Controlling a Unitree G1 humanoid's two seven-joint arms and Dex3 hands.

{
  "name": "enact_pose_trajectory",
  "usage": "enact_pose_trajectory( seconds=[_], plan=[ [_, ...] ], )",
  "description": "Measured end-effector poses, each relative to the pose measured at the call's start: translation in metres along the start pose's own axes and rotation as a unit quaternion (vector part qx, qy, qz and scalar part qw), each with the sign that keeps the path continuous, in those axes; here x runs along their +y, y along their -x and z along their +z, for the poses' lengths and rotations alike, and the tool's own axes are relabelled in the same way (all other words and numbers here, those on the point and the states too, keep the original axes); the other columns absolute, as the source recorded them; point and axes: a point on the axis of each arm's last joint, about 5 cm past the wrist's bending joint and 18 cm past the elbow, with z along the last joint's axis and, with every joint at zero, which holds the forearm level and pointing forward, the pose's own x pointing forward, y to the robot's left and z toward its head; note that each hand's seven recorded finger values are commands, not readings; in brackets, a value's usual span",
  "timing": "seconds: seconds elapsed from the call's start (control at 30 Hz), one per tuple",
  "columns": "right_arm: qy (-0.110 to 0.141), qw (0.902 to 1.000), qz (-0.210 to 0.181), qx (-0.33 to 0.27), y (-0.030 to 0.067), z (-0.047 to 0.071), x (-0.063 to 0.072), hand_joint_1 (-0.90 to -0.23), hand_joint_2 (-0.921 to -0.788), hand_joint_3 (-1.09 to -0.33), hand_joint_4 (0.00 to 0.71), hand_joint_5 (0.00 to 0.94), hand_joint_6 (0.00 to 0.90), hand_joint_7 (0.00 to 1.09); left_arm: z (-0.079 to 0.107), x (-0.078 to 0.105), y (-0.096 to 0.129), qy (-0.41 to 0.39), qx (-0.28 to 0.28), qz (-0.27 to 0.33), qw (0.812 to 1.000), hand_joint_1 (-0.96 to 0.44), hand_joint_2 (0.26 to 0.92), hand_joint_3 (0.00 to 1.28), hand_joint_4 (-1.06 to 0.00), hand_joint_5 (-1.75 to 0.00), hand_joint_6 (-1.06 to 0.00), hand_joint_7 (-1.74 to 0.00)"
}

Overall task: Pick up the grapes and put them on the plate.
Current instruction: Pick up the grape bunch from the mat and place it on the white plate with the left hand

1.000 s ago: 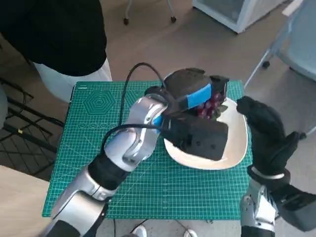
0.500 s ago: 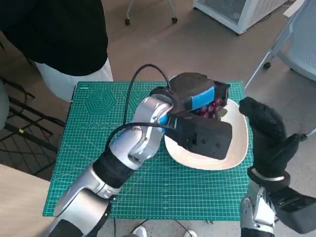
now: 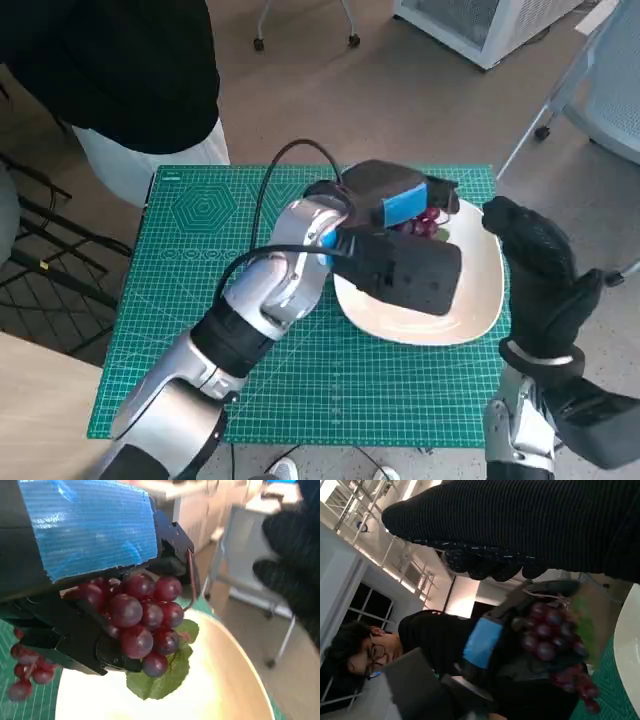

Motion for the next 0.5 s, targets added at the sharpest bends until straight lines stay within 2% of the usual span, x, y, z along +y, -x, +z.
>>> enact_pose_trajectory(
  seconds=[0.1, 0.27, 0.5],
  plan=[
    [-0.001, 1.0, 0.001, -0.001, -0.0009, 0.0, 0.0, -0.648, -0.921, -0.691, 0.293, 0.0, 0.142, 0.21, -0.005, -0.004, -0.002, -0.002, -0.006, -0.009, 1.0, -0.65, 0.92, 0.09, -0.11, -0.06, -0.2, 0.0],
    [-0.002, 1.0, 0.004, -0.002, -0.0022, 0.0, 0.001, -0.649, -0.921, -0.693, 0.292, 0.0, 0.142, 0.21, -0.015, -0.011, -0.004, -0.001, -0.015, -0.008, 1.0, -0.72, 0.921, 0.2, -0.06, -0.01, -0.17, 0.0],
    [-0.005, 0.9999, 0.009, -0.001, -0.0033, -0.001, 0.003, -0.649, -0.921, -0.695, 0.292, 0.0, 0.143, 0.21, -0.033, -0.017, -0.002, 0.034, -0.031, 0.015, 0.999, -0.81, 0.921, 0.48, -0.01, 0.0, -0.15, 0.0]
  ],
)
